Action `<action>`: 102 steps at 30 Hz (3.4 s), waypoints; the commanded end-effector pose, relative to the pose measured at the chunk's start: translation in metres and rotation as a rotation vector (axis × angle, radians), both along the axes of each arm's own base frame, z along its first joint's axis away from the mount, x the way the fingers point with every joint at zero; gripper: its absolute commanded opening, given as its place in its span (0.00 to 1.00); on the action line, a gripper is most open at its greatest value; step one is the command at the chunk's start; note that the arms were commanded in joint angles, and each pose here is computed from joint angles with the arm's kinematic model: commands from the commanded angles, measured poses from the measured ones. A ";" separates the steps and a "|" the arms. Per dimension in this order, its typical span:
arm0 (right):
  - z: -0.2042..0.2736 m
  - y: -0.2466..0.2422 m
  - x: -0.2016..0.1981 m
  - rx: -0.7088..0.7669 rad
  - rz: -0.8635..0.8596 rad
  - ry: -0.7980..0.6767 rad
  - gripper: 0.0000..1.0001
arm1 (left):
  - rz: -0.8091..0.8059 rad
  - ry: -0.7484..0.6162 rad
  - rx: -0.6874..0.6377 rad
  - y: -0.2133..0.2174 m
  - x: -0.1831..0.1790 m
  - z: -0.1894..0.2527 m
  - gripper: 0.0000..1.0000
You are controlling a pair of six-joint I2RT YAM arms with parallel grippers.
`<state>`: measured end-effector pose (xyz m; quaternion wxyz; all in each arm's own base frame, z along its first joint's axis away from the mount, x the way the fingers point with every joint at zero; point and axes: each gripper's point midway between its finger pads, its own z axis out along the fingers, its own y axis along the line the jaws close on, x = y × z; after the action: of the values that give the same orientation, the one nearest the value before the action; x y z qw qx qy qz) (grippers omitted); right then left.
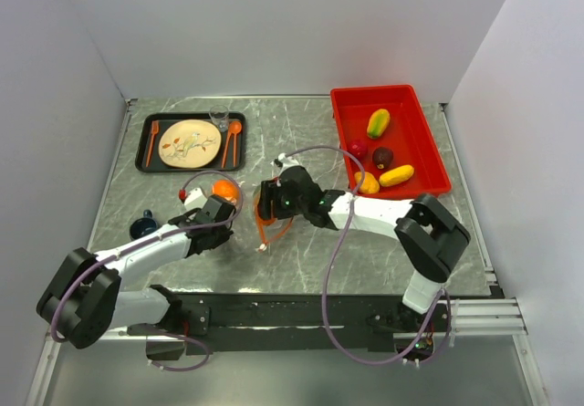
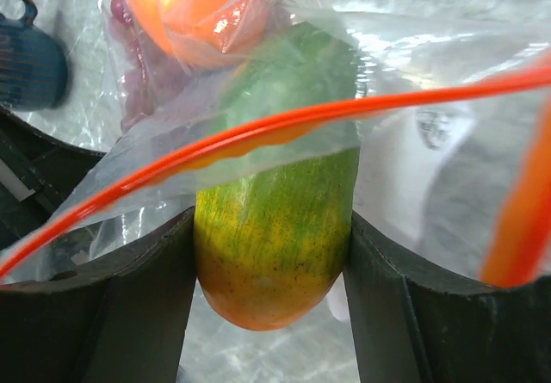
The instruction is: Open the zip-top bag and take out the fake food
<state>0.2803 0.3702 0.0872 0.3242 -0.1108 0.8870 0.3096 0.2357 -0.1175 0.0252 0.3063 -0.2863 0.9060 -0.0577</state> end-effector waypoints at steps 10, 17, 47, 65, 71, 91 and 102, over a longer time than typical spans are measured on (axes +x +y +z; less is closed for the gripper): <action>0.033 -0.047 -0.023 -0.045 0.021 -0.022 0.29 | 0.009 -0.071 -0.042 -0.007 0.014 0.020 0.06; 0.027 -0.078 -0.047 -0.097 0.024 -0.006 0.29 | -0.024 -0.107 -0.090 -0.017 0.019 0.037 0.08; 0.068 -0.419 0.248 -0.101 -1.002 0.054 0.52 | -0.150 -0.273 -0.193 -0.032 0.026 0.118 0.12; 0.094 -0.416 0.247 -0.076 -0.969 0.036 0.89 | -0.071 -0.292 -0.234 -0.024 0.042 0.123 0.53; 0.143 -0.307 0.172 0.057 -0.783 -0.132 0.77 | 0.072 -0.284 -0.216 0.001 0.069 0.120 0.49; 0.052 -0.034 0.027 0.400 -0.159 0.171 0.31 | 0.244 -0.213 -0.080 0.036 0.150 0.081 0.21; 0.006 -0.001 0.037 0.396 -0.112 0.220 0.46 | 0.170 -0.156 -0.127 -0.001 0.135 0.041 0.19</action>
<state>0.3032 0.3489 0.0705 0.2320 0.0512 0.8729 0.4261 0.3689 -0.0978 0.0698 0.3589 -0.3849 0.8455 -0.0901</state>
